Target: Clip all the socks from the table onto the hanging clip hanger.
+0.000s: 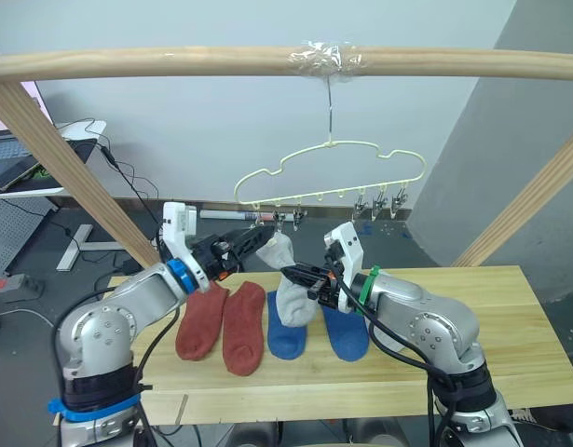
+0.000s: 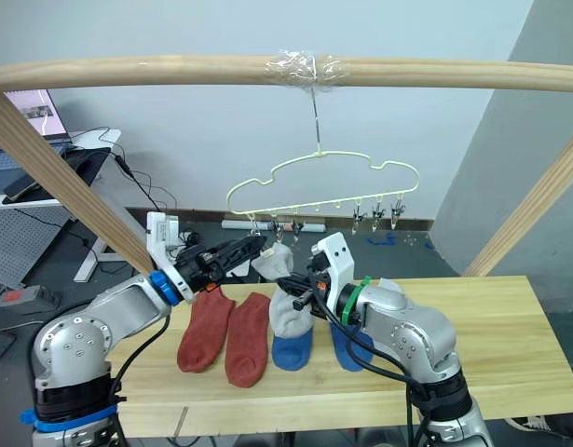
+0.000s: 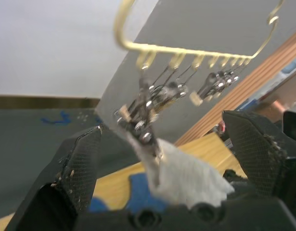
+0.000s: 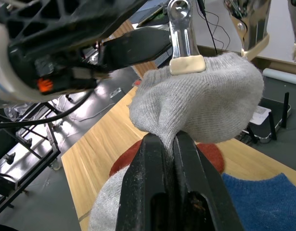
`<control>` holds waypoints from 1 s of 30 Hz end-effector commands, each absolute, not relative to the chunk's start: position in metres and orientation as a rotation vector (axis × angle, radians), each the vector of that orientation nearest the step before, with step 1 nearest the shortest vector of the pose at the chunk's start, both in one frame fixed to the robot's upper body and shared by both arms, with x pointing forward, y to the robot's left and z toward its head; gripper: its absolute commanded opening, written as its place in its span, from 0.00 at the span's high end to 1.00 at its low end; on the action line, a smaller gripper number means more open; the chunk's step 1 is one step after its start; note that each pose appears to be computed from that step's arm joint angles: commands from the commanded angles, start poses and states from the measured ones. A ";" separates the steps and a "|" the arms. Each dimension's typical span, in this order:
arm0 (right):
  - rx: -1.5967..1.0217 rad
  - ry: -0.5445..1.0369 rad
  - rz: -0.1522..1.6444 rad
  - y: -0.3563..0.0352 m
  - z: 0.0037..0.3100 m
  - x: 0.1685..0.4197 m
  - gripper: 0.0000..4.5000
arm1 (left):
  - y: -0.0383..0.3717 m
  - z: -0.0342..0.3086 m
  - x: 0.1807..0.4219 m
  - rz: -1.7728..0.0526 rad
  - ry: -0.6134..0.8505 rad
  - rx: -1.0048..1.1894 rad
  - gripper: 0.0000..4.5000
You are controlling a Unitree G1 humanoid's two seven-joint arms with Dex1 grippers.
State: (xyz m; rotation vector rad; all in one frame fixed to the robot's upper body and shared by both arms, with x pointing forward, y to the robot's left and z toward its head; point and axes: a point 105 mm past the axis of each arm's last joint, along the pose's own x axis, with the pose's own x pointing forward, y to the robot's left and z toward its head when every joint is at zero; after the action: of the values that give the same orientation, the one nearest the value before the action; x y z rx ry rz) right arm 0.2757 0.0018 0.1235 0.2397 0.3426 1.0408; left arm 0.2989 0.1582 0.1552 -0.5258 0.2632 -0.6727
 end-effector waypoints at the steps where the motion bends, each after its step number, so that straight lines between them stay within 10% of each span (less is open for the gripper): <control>1: 0.246 0.305 1.111 0.011 0.132 0.269 0.81 | 0.164 0.168 0.292 -0.685 0.218 -0.485 0.00; 11: 0.151 0.371 1.073 -0.007 0.106 0.271 0.02 | 0.155 0.154 0.282 -0.702 0.253 -0.416 0.00; 30: -0.073 0.289 0.923 -0.083 0.110 0.267 0.00 | 0.111 0.137 0.287 -0.715 0.181 -0.164 0.04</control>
State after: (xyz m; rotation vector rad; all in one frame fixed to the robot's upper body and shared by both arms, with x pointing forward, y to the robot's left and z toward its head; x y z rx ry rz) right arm 0.2692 -0.0826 0.0918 -0.0733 0.3654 0.9050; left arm 0.2871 0.1196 0.1275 -0.2052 0.2437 -0.7063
